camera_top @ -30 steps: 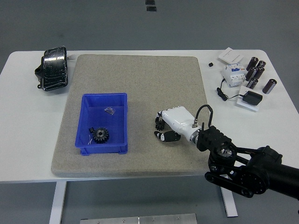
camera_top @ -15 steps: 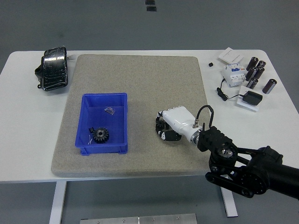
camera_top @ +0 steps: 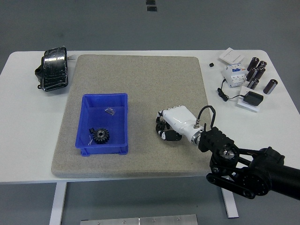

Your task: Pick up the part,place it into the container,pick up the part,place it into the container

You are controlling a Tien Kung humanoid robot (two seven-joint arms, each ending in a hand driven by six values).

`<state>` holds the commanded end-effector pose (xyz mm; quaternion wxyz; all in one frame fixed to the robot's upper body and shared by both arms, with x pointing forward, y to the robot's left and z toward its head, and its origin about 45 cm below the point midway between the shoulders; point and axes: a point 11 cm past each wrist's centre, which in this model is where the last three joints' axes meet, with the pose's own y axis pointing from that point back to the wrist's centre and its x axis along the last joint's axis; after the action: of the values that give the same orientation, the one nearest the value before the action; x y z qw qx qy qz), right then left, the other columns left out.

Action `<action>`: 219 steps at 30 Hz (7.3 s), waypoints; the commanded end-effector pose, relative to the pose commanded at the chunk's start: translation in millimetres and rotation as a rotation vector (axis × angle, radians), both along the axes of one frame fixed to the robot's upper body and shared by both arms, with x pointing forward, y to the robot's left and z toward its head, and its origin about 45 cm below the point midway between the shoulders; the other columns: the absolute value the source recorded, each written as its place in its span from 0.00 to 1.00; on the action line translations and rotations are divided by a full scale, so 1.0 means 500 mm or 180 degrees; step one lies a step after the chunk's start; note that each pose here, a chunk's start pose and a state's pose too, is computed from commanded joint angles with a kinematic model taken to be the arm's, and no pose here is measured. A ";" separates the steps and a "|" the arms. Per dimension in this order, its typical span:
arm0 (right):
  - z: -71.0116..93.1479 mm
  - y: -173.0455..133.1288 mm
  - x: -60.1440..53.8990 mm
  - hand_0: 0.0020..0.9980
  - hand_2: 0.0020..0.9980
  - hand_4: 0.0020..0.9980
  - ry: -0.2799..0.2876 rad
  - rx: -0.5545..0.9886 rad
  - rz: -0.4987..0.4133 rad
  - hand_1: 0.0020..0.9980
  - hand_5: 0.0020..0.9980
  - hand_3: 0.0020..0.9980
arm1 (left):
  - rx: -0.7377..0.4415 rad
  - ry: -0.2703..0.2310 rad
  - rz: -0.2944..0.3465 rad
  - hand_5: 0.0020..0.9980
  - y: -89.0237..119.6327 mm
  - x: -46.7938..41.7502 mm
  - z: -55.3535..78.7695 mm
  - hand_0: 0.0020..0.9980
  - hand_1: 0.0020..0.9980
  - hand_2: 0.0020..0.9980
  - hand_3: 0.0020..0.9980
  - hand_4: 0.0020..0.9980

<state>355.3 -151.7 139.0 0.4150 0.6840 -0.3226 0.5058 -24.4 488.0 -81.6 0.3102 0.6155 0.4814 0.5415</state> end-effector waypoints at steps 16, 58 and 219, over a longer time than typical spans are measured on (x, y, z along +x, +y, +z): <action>0.126 0.097 0.003 0.25 0.36 0.55 -0.0441 0.0561 0.0290 0.36 0.34 0.51 | -0.0001 0.0012 0.0000 0.26 0.000 -0.001 0.000 0.69 0.68 0.67 0.59 0.74; 0.078 0.019 -0.018 0.32 0.83 0.84 -0.0037 -0.0219 0.0025 0.58 0.42 0.86 | 0.0000 0.0017 0.0009 0.26 -0.001 -0.004 0.000 0.69 0.68 0.67 0.59 0.74; 0.115 -0.230 0.000 0.66 0.76 0.78 0.0008 0.3142 -0.1514 0.72 0.43 0.73 | 0.0195 -0.0095 0.0049 0.25 0.051 0.001 0.024 0.69 0.68 0.66 0.61 0.73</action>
<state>355.6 -266.6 196.2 0.1480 0.7063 -0.6669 0.1857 -23.6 513.7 -69.6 0.2942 0.6129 0.4647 0.5674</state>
